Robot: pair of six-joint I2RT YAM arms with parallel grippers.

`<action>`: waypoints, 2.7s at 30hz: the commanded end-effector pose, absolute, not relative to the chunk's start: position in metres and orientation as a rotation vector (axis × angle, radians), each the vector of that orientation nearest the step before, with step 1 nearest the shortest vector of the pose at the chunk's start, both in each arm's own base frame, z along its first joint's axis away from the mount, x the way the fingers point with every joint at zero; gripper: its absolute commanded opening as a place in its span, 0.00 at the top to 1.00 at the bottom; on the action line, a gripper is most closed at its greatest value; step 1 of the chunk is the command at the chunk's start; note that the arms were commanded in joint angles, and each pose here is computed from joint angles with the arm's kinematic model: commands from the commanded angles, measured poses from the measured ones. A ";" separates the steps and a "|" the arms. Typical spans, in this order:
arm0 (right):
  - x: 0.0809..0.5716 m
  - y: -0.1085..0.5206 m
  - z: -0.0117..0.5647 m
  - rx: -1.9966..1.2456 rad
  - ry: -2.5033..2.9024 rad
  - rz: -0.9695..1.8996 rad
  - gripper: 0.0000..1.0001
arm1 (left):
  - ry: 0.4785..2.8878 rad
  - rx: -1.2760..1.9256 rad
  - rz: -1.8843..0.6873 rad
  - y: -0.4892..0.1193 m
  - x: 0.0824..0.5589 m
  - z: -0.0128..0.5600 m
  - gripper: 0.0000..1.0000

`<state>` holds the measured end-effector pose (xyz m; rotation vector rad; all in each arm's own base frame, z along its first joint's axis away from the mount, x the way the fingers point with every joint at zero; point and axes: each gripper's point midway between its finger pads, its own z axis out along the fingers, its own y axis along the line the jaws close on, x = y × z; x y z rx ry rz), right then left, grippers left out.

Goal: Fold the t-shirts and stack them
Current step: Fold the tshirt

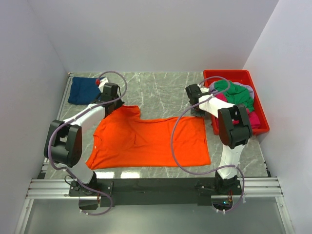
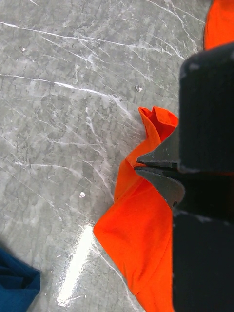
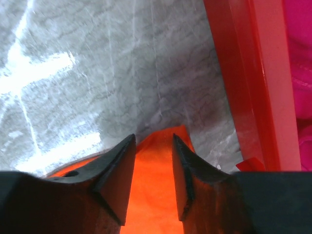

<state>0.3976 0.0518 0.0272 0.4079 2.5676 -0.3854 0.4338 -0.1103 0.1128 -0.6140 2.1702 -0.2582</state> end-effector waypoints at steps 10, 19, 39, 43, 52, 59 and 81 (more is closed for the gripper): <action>0.391 0.047 0.027 0.359 2.605 -0.387 1.00 | 2.109 -0.596 -0.287 -0.109 0.432 0.136 0.99; 0.387 0.032 0.040 0.372 2.573 -0.469 0.94 | 2.106 -0.590 -0.287 -0.108 0.431 0.137 0.99; 0.408 0.023 0.038 0.406 2.569 -0.389 0.53 | 2.109 -0.583 -0.274 -0.105 0.430 0.136 0.99; 0.410 0.024 0.030 0.397 2.596 -0.353 0.57 | 2.110 -0.580 -0.274 -0.105 0.429 0.135 0.99; 0.407 0.028 0.024 0.375 2.642 -0.294 0.69 | 2.103 -0.576 -0.268 -0.104 0.427 0.139 0.99; 0.410 0.038 0.030 0.349 2.628 -0.198 1.00 | 2.103 -0.578 -0.262 -0.101 0.423 0.139 0.99; 0.325 0.044 0.074 0.349 2.513 -0.040 1.00 | 2.060 -0.656 -0.200 -0.063 0.345 0.134 0.99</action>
